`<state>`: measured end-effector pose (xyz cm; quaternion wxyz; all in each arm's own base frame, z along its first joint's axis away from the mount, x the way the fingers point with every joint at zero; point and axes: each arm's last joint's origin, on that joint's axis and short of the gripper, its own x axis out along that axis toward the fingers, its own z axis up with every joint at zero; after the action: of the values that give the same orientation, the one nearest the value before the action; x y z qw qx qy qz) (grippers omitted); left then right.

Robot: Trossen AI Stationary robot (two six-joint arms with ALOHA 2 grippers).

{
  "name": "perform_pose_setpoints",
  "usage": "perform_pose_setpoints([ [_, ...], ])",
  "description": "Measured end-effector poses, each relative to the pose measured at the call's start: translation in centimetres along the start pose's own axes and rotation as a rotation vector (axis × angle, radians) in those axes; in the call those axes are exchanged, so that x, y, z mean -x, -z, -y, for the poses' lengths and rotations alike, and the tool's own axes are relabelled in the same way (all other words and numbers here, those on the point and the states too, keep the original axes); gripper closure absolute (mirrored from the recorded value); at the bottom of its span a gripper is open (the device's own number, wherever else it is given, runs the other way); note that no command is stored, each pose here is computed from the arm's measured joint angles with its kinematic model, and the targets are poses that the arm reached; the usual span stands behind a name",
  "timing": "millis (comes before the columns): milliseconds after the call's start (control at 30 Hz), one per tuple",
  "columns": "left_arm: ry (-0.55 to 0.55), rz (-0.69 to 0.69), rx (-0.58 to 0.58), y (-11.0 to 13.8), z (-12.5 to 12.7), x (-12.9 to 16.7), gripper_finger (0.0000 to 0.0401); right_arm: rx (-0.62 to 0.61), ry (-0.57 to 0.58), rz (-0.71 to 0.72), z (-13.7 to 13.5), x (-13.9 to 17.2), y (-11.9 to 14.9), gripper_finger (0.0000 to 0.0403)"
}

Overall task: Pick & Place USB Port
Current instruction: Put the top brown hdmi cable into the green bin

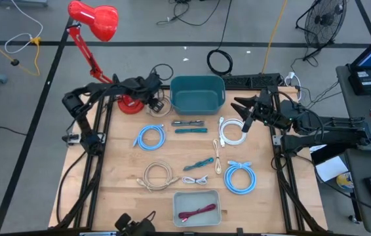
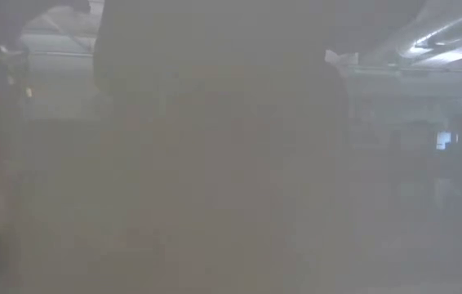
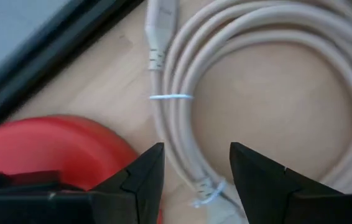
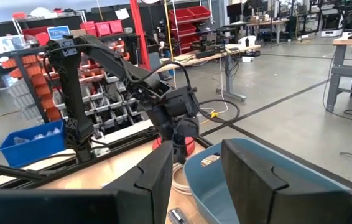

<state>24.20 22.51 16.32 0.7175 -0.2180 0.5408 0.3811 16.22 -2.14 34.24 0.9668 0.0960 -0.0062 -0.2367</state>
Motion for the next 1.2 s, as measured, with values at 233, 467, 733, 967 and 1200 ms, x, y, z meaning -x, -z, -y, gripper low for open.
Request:
perform_pose_setpoints([
  [233, -0.004, -0.025, -0.030, -0.6, 0.3, -0.6, 0.0214, 0.007, 0.016, 0.003, 0.2, -0.1, 0.0, 0.0273],
  [467, -0.036, -0.036, -0.064, -0.7, 0.4, -1.3, 0.0214, 0.007, 0.025, 0.005, 0.4, -0.1, -0.1, 0.0273],
  [733, -0.066, -0.031, -0.079, -0.8, 0.1, -1.3, 0.0194, 0.007, 0.026, 0.005, 0.4, -0.1, -0.1, 0.0273],
  [967, -0.042, -0.012, -0.054, -1.1, -0.6, -1.4, 0.0158, 0.006, 0.044, 0.009, 0.7, -0.2, -0.1, 0.0273],
  [1200, -0.043, -0.012, -0.067, -1.2, -1.4, -1.6, 0.0155, 0.006, 0.051, 0.010, 0.8, -0.3, -0.2, 0.0273],
])
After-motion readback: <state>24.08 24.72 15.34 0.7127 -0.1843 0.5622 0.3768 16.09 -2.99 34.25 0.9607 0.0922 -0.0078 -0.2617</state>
